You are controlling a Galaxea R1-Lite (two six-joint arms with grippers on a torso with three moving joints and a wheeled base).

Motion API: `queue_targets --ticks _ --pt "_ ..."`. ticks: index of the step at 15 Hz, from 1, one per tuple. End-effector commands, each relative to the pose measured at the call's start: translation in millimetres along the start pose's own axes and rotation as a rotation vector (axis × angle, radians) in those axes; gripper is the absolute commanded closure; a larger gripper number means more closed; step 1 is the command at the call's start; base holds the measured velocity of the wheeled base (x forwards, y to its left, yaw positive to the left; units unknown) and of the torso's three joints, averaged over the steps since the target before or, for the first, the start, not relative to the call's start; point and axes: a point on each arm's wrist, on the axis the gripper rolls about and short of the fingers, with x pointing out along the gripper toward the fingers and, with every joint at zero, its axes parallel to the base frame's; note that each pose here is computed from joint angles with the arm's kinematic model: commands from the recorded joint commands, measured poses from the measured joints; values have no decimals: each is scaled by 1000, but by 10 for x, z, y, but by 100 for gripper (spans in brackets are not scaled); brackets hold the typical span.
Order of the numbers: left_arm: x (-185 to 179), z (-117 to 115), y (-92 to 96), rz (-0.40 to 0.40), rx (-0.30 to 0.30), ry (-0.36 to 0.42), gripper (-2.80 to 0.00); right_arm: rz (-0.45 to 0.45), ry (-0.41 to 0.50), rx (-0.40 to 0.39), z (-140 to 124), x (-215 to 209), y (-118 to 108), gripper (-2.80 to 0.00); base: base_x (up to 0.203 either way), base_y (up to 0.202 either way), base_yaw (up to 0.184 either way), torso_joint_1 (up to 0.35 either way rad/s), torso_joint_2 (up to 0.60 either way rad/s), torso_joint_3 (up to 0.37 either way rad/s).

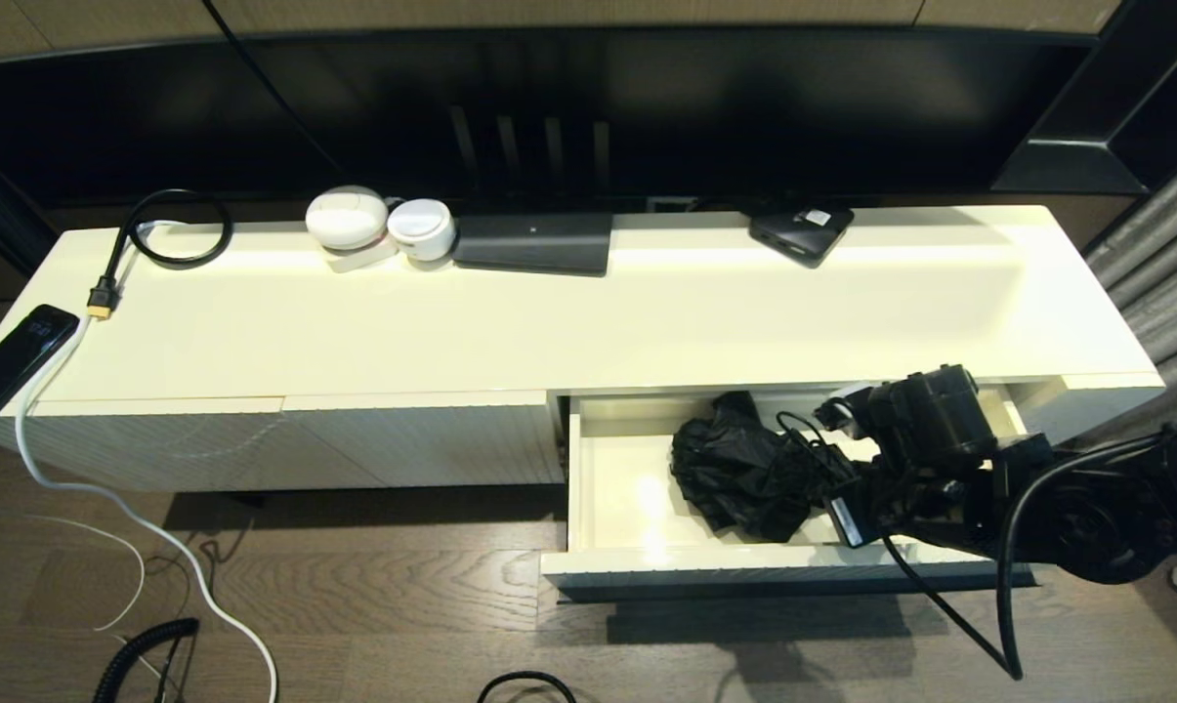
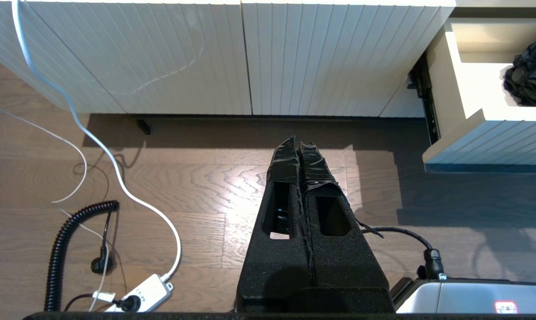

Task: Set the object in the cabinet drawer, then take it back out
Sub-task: Put the data cable in the drawer

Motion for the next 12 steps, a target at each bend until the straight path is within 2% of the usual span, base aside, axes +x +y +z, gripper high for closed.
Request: queue_targets --ticks 1,2,3,8,12 --pt "0 1 0 0 -1 -1 0 -2 13 -6 -16 61 30 0 0 0 0 0 0 0" --pt "0 1 0 0 -1 -1 0 -4 10 -3 -15 74 34 0 0 0 0 0 0 0" --pt "0 0 0 1 -1 -1 0 -4 -5 -1 -11 102 43 -280 0 0 0 0 0 0" --pt "0 0 0 1 -1 0 0 -5 -82 15 113 -27 10 -280 0 0 0 0 0 0" --pt "0 1 0 0 -1 -1 0 -15 -201 -8 298 -471 -143 -280 0 0 0 0 0 0"
